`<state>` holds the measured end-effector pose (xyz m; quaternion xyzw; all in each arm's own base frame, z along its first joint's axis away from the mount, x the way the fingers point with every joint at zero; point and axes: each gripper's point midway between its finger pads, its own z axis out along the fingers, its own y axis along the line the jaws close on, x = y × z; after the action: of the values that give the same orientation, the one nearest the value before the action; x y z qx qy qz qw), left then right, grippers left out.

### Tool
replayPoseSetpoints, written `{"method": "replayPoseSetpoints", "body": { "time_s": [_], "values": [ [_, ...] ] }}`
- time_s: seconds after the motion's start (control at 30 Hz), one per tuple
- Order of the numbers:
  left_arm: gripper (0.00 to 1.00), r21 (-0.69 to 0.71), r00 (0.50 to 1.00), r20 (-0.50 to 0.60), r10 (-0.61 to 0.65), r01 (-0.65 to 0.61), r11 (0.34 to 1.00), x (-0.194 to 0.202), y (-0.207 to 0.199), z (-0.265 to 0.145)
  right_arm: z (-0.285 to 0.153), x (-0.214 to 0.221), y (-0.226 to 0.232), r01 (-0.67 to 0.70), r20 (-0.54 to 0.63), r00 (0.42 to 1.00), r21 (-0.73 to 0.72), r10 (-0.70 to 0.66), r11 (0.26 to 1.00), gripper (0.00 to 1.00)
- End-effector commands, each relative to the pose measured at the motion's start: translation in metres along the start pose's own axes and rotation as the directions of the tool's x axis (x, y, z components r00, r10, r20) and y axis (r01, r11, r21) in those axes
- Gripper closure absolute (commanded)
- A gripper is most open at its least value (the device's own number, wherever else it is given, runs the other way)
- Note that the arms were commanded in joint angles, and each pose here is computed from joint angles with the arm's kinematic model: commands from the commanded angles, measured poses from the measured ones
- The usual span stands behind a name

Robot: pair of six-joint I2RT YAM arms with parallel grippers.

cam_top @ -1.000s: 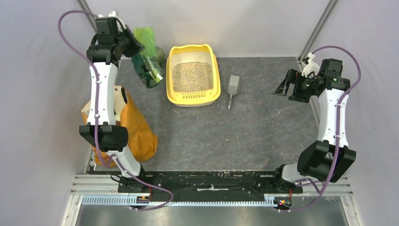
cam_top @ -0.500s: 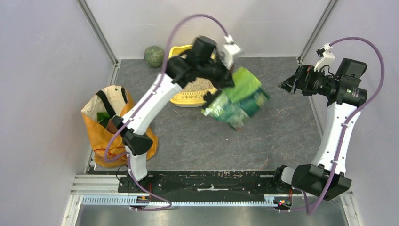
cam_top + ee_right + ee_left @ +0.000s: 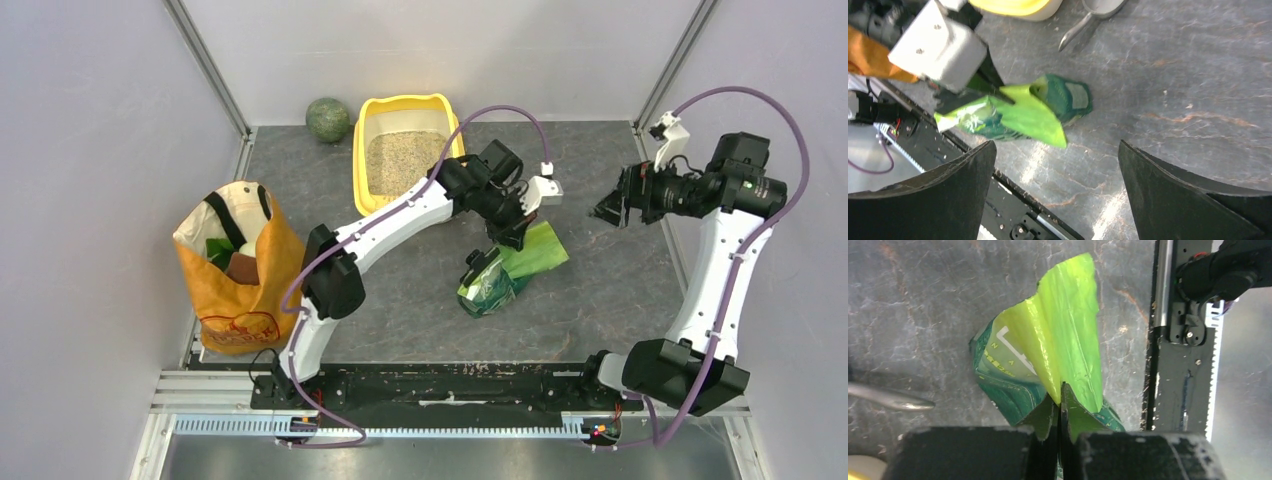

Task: Fill the litter box with clean litter

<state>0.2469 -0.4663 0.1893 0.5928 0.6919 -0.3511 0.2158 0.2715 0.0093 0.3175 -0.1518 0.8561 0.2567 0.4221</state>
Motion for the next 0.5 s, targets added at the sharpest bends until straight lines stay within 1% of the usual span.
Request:
{"method": "replayPoseSetpoints", "body": {
  "time_s": [0.0, 0.03, 0.1, 0.13, 0.2, 0.23, 0.27, 0.3, 0.37, 0.4, 0.47],
  "values": [
    [0.89, 0.014, 0.954, 0.186, 0.236, -0.243, 0.970, -0.048, -0.020, -0.037, 0.004, 0.022, 0.016, 0.070, -0.007, 0.997, -0.101, -0.071, 0.992, 0.04],
    [0.83, 0.017, 0.955, 0.179, 0.238, -0.245, 0.969, -0.045, -0.022, -0.039, 0.005, 0.024, 0.018, 0.089, -0.001, 0.996, -0.113, -0.089, 0.990, 0.04],
    [0.63, 0.017, 0.952, 0.183, 0.245, -0.252, 0.968, -0.044, -0.029, -0.050, 0.007, 0.024, 0.020, 0.134, 0.017, 0.991, -0.141, -0.133, 0.981, 0.04],
    [0.54, 0.005, 0.951, 0.195, 0.238, -0.243, 0.970, -0.047, -0.032, -0.058, 0.009, 0.023, 0.022, 0.156, 0.028, 0.988, -0.157, -0.153, 0.975, 0.04],
    [0.40, -0.018, 0.947, 0.243, 0.212, -0.214, 0.977, -0.055, -0.037, -0.076, 0.015, 0.019, 0.025, 0.207, 0.041, 0.978, -0.192, -0.202, 0.959, 0.03],
    [0.35, -0.036, 0.940, 0.276, 0.202, -0.200, 0.979, -0.060, -0.038, -0.088, 0.020, 0.017, 0.025, 0.234, 0.039, 0.972, -0.200, -0.230, 0.952, 0.03],
    [0.28, -0.050, 0.934, 0.305, 0.189, -0.182, 0.982, -0.063, -0.038, -0.098, 0.027, 0.016, 0.028, 0.270, 0.029, 0.962, -0.219, -0.270, 0.938, 0.03],
    [0.28, -0.068, 0.930, 0.319, 0.180, -0.167, 0.984, -0.064, -0.038, -0.106, 0.034, 0.016, 0.029, 0.306, 0.019, 0.950, -0.233, -0.310, 0.923, 0.03],
    [0.27, -0.087, 0.929, 0.339, 0.149, -0.127, 0.988, -0.063, -0.039, -0.124, 0.048, 0.014, 0.032, 0.420, 0.012, 0.902, -0.262, -0.432, 0.869, 0.03],
    [0.26, -0.082, 0.931, 0.348, 0.107, -0.084, 0.993, -0.059, -0.037, -0.132, 0.054, 0.012, 0.035, 0.475, 0.025, 0.873, -0.276, -0.488, 0.836, 0.03],
    [0.25, -0.081, 0.920, 0.391, 0.032, 0.000, 0.997, -0.054, -0.030, -0.158, 0.065, 0.006, 0.039, 0.571, 0.039, 0.809, -0.290, -0.587, 0.768, 0.03]
  ]
}}
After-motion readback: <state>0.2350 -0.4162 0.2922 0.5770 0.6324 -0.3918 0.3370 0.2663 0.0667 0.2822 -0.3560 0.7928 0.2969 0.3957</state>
